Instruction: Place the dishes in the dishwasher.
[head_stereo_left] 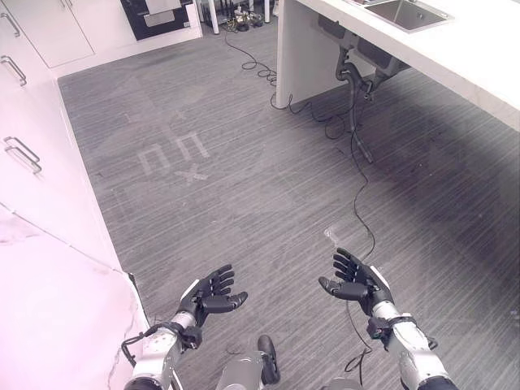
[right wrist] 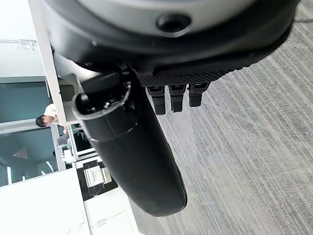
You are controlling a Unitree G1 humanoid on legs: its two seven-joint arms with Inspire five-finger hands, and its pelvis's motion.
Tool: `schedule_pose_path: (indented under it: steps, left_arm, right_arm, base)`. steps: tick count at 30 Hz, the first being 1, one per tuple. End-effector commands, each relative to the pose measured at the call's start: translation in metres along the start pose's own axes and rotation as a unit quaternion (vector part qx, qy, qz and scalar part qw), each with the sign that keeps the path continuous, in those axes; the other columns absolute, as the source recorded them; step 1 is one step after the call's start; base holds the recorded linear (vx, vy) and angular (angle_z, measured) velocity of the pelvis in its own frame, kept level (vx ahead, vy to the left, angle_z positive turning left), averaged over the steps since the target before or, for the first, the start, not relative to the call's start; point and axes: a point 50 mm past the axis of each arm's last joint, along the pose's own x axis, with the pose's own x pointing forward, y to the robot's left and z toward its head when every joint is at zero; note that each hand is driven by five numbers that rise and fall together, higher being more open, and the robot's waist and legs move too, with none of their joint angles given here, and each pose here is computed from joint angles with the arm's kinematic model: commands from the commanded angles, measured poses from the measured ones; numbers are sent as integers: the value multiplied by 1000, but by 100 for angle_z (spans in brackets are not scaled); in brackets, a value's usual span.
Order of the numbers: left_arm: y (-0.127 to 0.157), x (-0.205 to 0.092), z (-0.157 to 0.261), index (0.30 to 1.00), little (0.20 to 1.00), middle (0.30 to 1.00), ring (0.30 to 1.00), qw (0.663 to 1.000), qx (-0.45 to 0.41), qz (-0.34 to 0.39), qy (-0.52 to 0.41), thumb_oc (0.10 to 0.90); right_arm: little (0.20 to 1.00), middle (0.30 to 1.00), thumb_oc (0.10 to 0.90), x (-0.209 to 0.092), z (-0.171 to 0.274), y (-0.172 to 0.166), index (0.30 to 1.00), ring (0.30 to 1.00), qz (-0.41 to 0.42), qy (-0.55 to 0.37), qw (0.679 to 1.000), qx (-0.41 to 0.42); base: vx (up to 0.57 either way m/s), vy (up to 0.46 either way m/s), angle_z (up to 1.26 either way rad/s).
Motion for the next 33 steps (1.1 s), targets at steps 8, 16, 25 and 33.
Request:
schedule_pose_path:
  steps: [8, 16, 25, 33]
  left_arm:
    - [-22, 1, 9, 900, 900, 900, 900, 998, 50, -16, -47, 800]
    - [-22, -1, 22, 900, 900, 900, 900, 995, 76, -22, -66, 800]
    - [-27, -6, 8, 900, 900, 900, 900, 997, 51, -10, -62, 800]
    - [-27, -5, 15, 900, 900, 900, 900, 997, 45, -33, -59, 800]
  right_arm:
    - [900, 900, 800, -5, 29, -13, 900, 900, -33, -90, 995, 21]
    - [900, 900, 800, -17, 43, -29, 900, 900, -22, -124, 992, 11]
    - [900, 900, 800, -19, 43, -28, 900, 900, -9, -116, 993, -4]
    - [900, 900, 800, -16, 50, -38, 900, 900, -23, -129, 991, -22]
  base:
    - [180, 145, 16]
    - [373, -147, 11]
    - [499, -232, 30]
    - [435, -222, 17]
